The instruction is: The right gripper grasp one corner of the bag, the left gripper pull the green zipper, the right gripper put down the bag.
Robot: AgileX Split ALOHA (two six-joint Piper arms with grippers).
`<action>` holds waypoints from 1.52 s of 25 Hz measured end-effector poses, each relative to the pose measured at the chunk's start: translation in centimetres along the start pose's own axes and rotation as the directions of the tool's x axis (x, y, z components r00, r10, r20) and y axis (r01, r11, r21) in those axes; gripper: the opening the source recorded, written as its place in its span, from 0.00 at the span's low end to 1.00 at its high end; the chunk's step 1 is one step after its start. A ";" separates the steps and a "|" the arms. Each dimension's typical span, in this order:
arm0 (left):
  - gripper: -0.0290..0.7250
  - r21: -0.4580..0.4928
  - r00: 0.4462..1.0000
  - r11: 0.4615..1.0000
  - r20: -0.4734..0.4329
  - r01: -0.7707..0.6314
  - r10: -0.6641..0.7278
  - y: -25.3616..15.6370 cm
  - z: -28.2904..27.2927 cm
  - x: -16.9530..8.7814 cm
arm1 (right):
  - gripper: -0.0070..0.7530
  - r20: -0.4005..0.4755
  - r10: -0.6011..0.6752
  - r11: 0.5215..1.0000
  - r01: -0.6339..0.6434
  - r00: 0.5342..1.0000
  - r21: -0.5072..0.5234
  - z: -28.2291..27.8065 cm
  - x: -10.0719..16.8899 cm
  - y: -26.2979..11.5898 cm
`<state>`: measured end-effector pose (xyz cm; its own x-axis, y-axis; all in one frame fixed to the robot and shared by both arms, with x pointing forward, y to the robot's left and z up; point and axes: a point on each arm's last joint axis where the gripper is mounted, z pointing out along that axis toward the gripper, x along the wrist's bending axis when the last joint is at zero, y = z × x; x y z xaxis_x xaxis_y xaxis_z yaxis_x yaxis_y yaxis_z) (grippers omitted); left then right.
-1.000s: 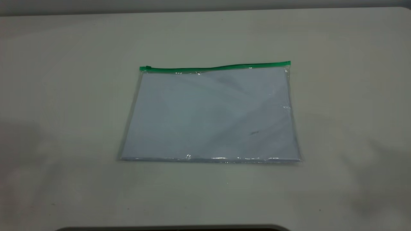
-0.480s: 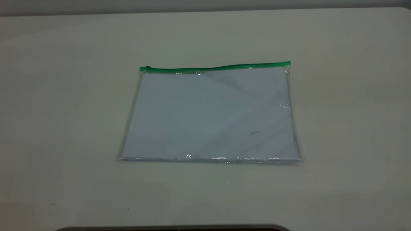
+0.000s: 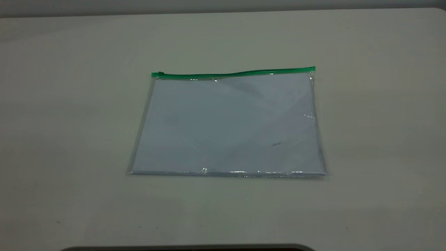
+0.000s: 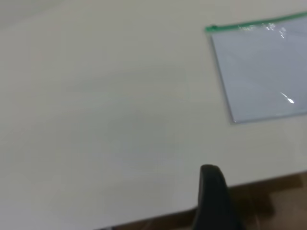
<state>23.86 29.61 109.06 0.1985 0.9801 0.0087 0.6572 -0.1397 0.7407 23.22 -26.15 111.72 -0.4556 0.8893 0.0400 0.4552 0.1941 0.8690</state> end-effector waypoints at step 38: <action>0.75 0.154 0.999 0.988 0.042 -0.014 0.007 -3.4 4.8 -0.2 | 0.75 0.290 0.022 0.999 -0.033 0.957 0.032 2.4 -2.4 -7.2</action>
<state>25.09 29.20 103.34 0.2339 0.9722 -0.0141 0.7587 -0.1734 0.6279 22.90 -28.73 104.19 -0.2036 0.9753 -0.0855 0.4944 0.1778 0.8509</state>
